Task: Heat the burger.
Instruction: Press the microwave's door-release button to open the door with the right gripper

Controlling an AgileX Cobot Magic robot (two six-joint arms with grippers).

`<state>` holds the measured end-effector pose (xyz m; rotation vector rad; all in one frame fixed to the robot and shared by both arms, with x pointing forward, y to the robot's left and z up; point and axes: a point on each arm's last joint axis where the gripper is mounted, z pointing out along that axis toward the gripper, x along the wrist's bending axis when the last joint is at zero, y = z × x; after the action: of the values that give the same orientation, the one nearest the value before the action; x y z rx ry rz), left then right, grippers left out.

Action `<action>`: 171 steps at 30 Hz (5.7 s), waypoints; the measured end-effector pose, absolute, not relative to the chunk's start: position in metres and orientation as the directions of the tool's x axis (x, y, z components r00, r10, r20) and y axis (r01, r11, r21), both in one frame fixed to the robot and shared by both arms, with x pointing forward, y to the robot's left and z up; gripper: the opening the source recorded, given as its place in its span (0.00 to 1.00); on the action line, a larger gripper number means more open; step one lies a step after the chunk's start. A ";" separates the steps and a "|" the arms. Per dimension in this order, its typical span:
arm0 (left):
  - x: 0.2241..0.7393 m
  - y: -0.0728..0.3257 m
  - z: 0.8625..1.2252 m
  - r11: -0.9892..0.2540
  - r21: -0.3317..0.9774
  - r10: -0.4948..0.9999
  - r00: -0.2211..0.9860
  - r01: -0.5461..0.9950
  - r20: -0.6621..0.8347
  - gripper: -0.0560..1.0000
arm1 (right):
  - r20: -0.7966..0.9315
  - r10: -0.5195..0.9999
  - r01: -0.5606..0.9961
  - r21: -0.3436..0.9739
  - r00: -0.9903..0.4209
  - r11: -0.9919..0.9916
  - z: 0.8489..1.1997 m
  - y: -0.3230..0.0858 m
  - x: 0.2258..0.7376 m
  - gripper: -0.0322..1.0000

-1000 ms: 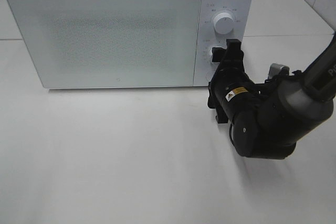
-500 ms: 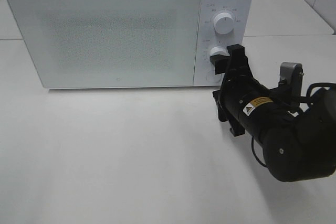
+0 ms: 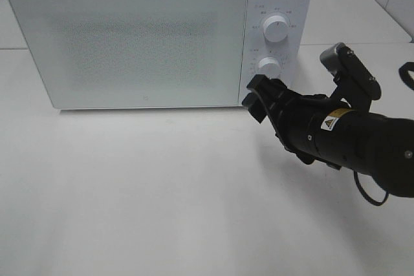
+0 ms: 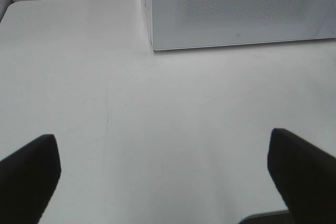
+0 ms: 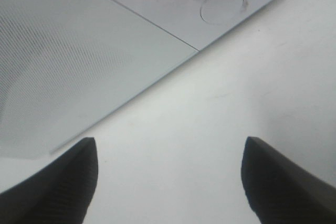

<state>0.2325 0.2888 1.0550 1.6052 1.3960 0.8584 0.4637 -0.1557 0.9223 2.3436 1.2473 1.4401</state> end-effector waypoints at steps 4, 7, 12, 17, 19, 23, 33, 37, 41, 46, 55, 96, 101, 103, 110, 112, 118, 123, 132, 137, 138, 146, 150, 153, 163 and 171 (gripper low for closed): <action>0.233 0.289 1.055 -0.046 0.903 0.988 0.152 0.427 -0.021 0.99 | 0.590 0.788 0.659 0.525 0.174 -0.539 0.924 -0.160 0.464 0.74; 0.233 0.289 1.055 -0.046 0.903 0.988 0.152 0.427 -0.021 0.99 | 0.494 0.865 0.725 0.563 0.090 -0.396 0.930 -0.162 0.466 0.74; 0.233 0.289 1.055 -0.046 0.903 0.988 0.152 0.427 -0.021 0.99 | 0.356 0.930 0.812 0.566 -0.088 -0.140 0.941 -0.161 0.470 0.74; 0.233 0.289 1.055 -0.046 0.903 0.988 0.152 0.427 -0.021 0.99 | 0.243 0.934 0.841 0.532 -0.260 0.096 0.948 -0.161 0.466 0.74; 0.233 0.289 1.055 -0.046 0.903 0.988 0.152 0.427 -0.021 0.99 | 0.192 0.923 0.840 0.504 -0.334 0.199 0.954 -0.164 0.460 0.74; 0.233 0.289 1.055 -0.046 0.903 0.988 0.152 0.427 -0.021 0.99 | 0.163 0.913 0.837 0.484 -0.374 0.257 0.962 -0.167 0.453 0.74; 0.233 0.289 1.055 -0.046 0.903 0.988 0.152 0.427 -0.021 0.99 | 0.147 0.892 0.841 0.427 -0.427 0.332 0.996 -0.185 0.420 0.74; 0.233 0.289 1.055 -0.046 0.903 0.988 0.152 0.427 -0.021 0.99 | 0.150 0.887 0.837 0.429 -0.436 0.339 1.009 -0.191 0.407 0.74; 0.233 0.289 1.055 -0.046 0.903 0.988 0.152 0.427 -0.021 0.99 | 0.154 0.883 0.833 0.433 -0.444 0.344 1.019 -0.196 0.397 0.76; 0.233 0.289 1.055 -0.046 0.903 0.988 0.152 0.427 -0.021 0.99 | 0.152 0.870 0.804 0.482 -0.468 0.348 1.041 -0.210 0.371 0.79; 0.233 0.289 1.055 -0.046 0.903 0.988 0.152 0.427 -0.021 0.99 | 0.101 0.874 0.744 0.576 -0.476 0.339 1.055 -0.232 0.342 0.79; 0.233 0.289 1.055 -0.046 0.903 0.988 0.152 0.427 -0.021 0.99 | 0.060 0.997 0.515 0.857 -0.056 -0.023 1.049 -0.299 0.229 0.78; 0.233 0.289 1.055 -0.046 0.903 0.988 0.152 0.427 -0.021 0.99 | 0.060 0.997 0.515 0.857 -0.056 -0.023 1.049 -0.299 0.229 0.78; 0.233 0.289 1.055 -0.046 0.903 0.988 0.152 0.427 -0.021 0.99 | 0.060 0.997 0.515 0.857 -0.056 -0.023 1.049 -0.299 0.229 0.78; 0.233 0.289 1.055 -0.046 0.903 0.988 0.152 0.427 -0.021 0.99 | 0.065 0.996 0.517 0.855 -0.059 -0.025 1.052 -0.299 0.232 0.78; 0.233 0.289 1.055 -0.046 0.903 0.988 0.152 0.427 -0.021 0.99 | 0.065 0.996 0.517 0.855 -0.059 -0.025 1.054 -0.298 0.234 0.78; 0.233 0.289 1.055 -0.046 0.903 0.988 0.152 0.427 -0.021 0.99 | 0.066 0.996 0.521 0.853 -0.059 -0.026 1.063 -0.296 0.260 0.78; 0.233 0.289 1.055 -0.046 0.903 0.988 0.152 0.427 -0.021 0.99 | 0.066 0.996 0.523 0.852 -0.058 -0.026 1.067 -0.295 0.276 0.78; 0.233 0.289 1.055 -0.046 0.903 0.988 0.152 0.427 -0.021 0.99 | 0.067 0.996 0.524 0.851 -0.057 -0.027 1.070 -0.291 0.320 0.78; 0.233 0.289 1.055 -0.046 0.903 0.988 0.152 0.427 -0.021 0.99 | 0.066 0.996 0.538 0.843 -0.055 -0.026 1.068 -0.289 0.338 0.77; 0.233 0.289 1.055 -0.046 0.903 0.988 0.152 0.427 -0.021 0.99 | 0.066 0.996 0.544 0.839 -0.054 -0.026 1.066 -0.288 0.349 0.77; 0.233 0.289 1.055 -0.046 0.903 0.988 0.152 0.427 -0.021 0.99 | 0.066 0.997 0.563 0.826 -0.051 -0.026 1.054 -0.285 0.385 0.76; 0.233 0.289 1.055 -0.046 0.903 0.988 0.152 0.427 -0.021 0.99 | 0.065 0.997 0.568 0.822 -0.050 -0.025 1.046 -0.283 0.403 0.76; 0.233 0.289 1.055 -0.046 0.903 0.988 0.152 0.427 -0.021 0.99 | 0.068 0.996 0.555 0.831 -0.050 -0.029 1.041 -0.282 0.416 0.76; 0.233 0.289 1.055 -0.046 0.903 0.988 0.152 0.427 -0.021 0.99 | 0.089 0.995 0.475 0.878 -0.043 -0.058 1.000 -0.280 0.440 0.76; 0.233 0.289 1.055 -0.046 0.903 0.988 0.152 0.427 -0.021 0.99 | 0.074 0.995 0.357 0.933 -0.060 -0.047 0.974 -0.279 0.449 0.76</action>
<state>0.2325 0.2888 1.0550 1.6052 1.3960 0.8584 0.4495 -0.2795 0.9741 1.4864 1.5003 1.1164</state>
